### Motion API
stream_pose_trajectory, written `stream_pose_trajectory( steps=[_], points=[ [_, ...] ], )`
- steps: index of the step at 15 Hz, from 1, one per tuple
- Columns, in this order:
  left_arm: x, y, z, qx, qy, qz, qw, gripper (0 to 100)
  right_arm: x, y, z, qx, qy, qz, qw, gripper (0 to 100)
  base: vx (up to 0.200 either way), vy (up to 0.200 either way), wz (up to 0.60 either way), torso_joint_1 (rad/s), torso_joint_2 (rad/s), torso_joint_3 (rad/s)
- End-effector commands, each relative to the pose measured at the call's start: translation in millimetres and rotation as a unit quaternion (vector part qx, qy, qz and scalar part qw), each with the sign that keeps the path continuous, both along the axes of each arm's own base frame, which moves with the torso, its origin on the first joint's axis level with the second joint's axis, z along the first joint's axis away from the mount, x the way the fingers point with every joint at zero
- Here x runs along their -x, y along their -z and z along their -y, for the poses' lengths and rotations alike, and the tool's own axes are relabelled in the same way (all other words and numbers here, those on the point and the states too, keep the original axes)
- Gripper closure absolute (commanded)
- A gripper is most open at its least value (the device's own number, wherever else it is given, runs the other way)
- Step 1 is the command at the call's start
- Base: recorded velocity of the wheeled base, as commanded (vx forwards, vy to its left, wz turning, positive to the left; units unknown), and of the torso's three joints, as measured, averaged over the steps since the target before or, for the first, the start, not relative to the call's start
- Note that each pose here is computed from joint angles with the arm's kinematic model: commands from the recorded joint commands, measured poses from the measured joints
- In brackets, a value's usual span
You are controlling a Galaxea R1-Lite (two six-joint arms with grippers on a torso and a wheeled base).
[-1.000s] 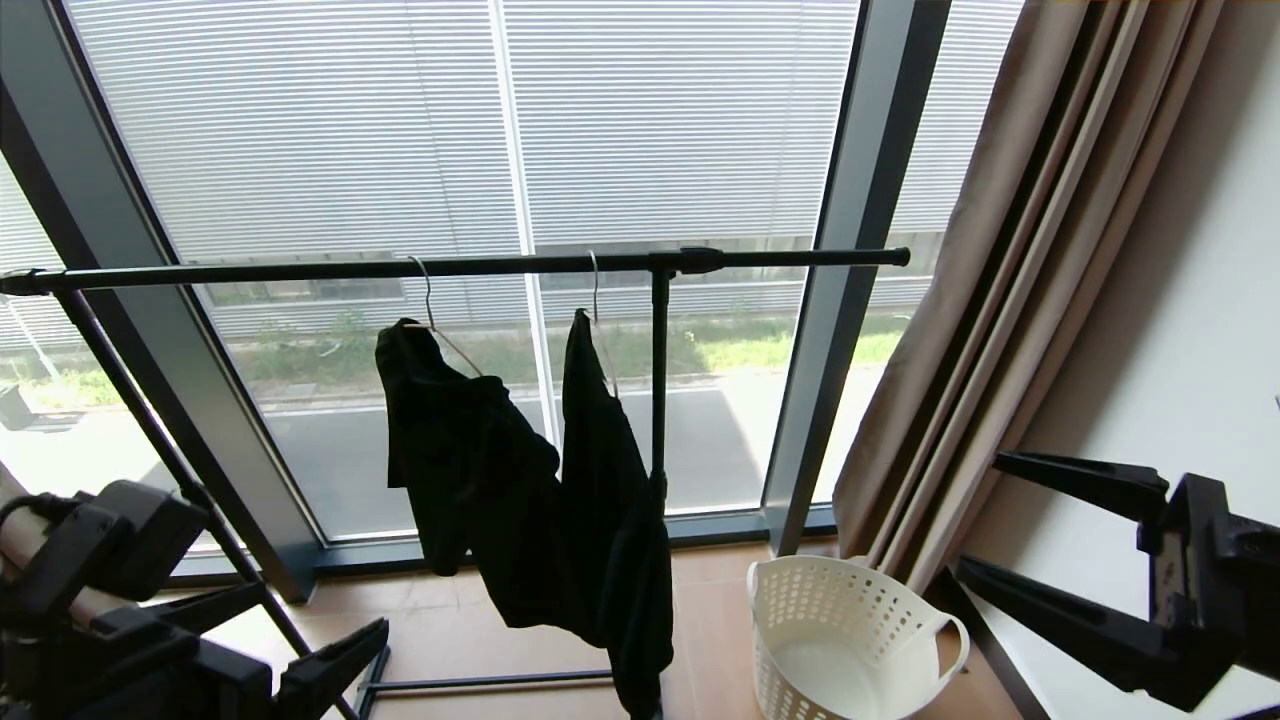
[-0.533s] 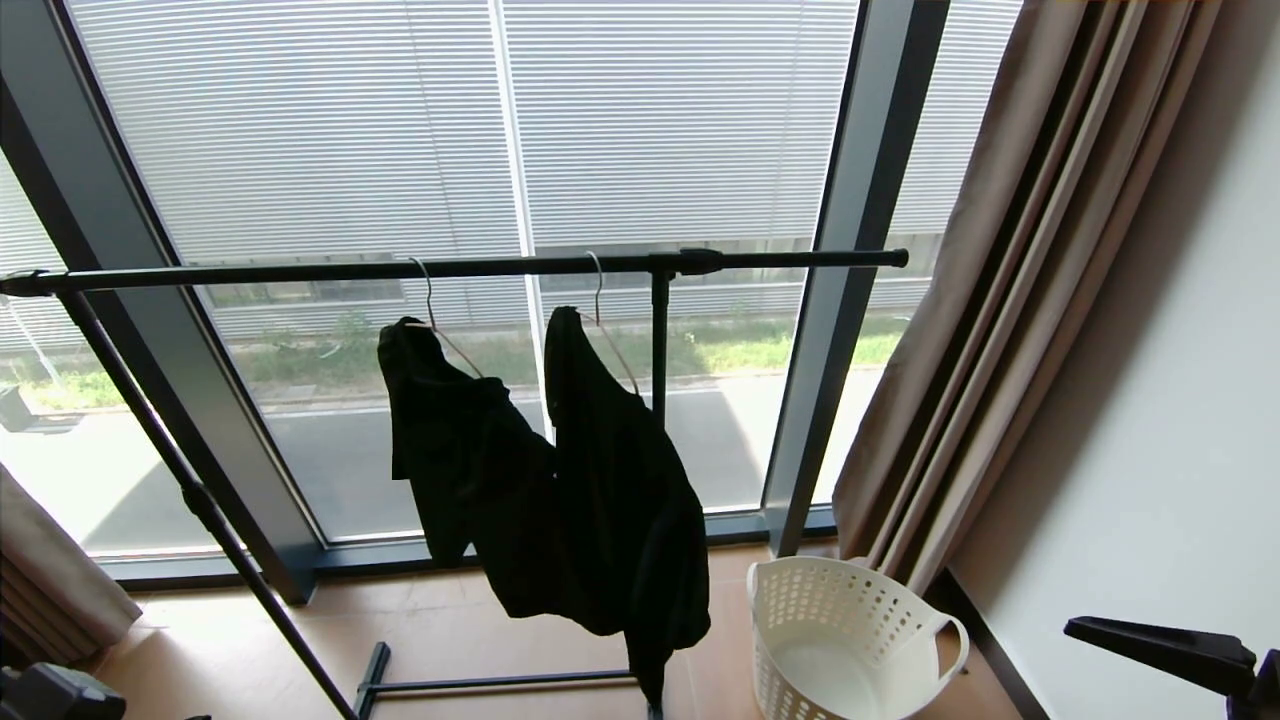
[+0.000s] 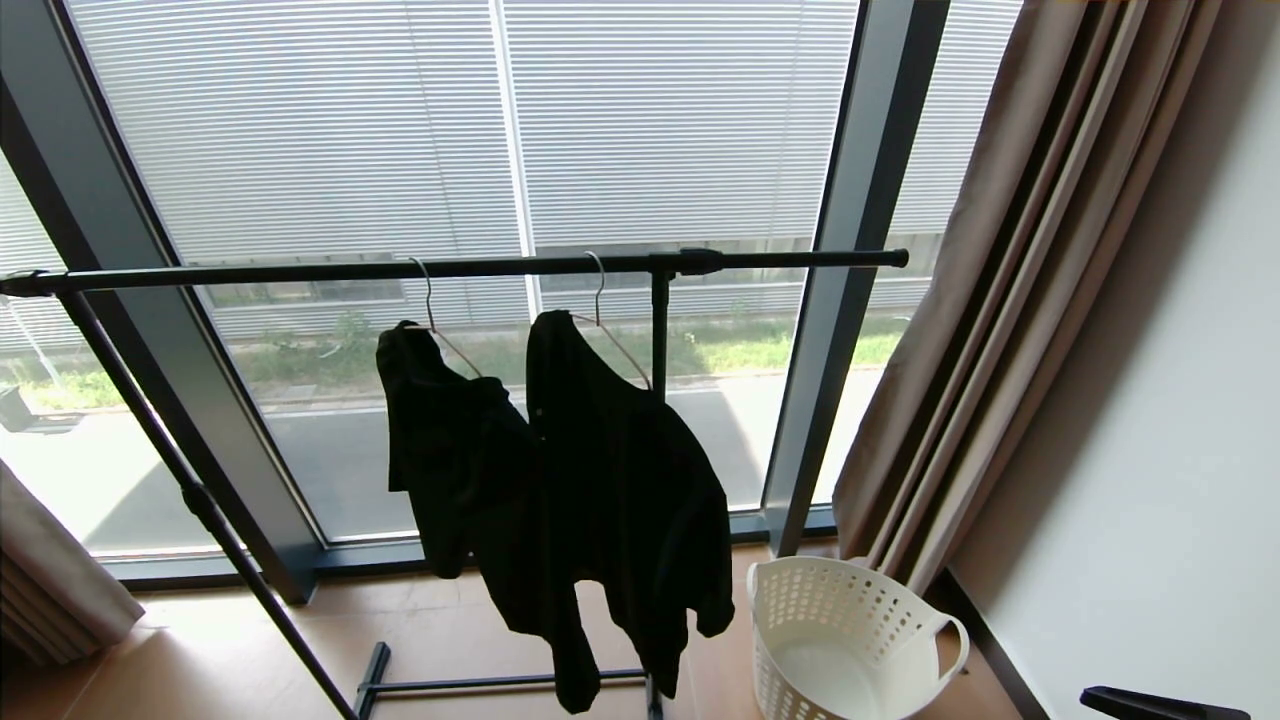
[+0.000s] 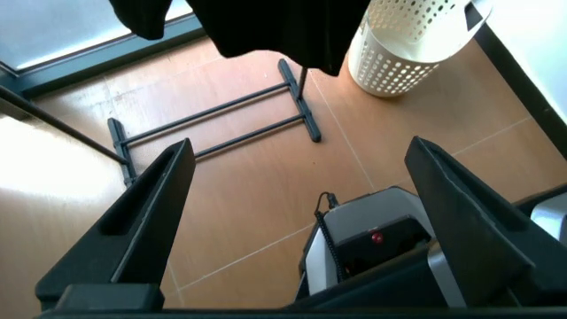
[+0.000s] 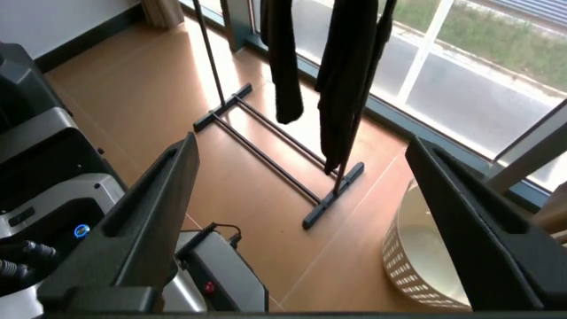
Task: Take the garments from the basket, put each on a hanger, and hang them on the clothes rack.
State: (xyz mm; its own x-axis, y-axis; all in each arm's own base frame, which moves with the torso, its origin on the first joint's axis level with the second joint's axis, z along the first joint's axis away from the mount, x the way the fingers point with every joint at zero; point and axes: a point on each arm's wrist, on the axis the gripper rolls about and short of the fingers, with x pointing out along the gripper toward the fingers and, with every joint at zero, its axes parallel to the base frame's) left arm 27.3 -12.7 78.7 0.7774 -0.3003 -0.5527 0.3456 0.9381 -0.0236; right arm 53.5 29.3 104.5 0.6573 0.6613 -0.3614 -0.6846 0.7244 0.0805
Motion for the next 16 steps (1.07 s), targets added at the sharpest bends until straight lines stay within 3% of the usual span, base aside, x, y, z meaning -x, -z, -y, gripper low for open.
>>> stream_pose_trajectory(
  steps=[1, 6, 11, 13, 16],
  points=[
    [4, -1, -2, 0.013, -0.001, 0.019, 0.9997, 0, 4, 2, 2, 0.001, 0.003, 0.002, 1.0000, 0, 0.000, 0.000, 0.00, 0.000, 0.00, 0.000],
    [2, 0, -1, 0.006, -0.001, 0.005, 1.0000, 0, 38, 22, 15, 0.024, 0.028, -0.025, 0.9990, 0, 0.000, 0.000, 0.00, 0.000, 0.00, 0.000],
    [0, 1, 0, -0.001, -0.006, -0.008, 0.9999, 0, 38, 24, 19, 0.048, 0.090, -0.019, 0.9946, 0, 0.000, 0.000, 0.00, 0.000, 0.00, 0.000],
    [0, 1, -1, 0.002, -0.014, -0.004, 0.9999, 0, 38, 26, 22, 0.073, 0.144, -0.014, 0.9868, 0, 0.000, 0.000, 0.00, 0.000, 0.00, 0.000],
    [-2, 1, -3, 0.000, -0.059, -0.008, 0.9982, 0, 40, 26, 24, 0.075, 0.197, -0.009, 0.9775, 0, 0.000, 0.000, 0.00, 0.000, 0.00, 0.000]
  ],
)
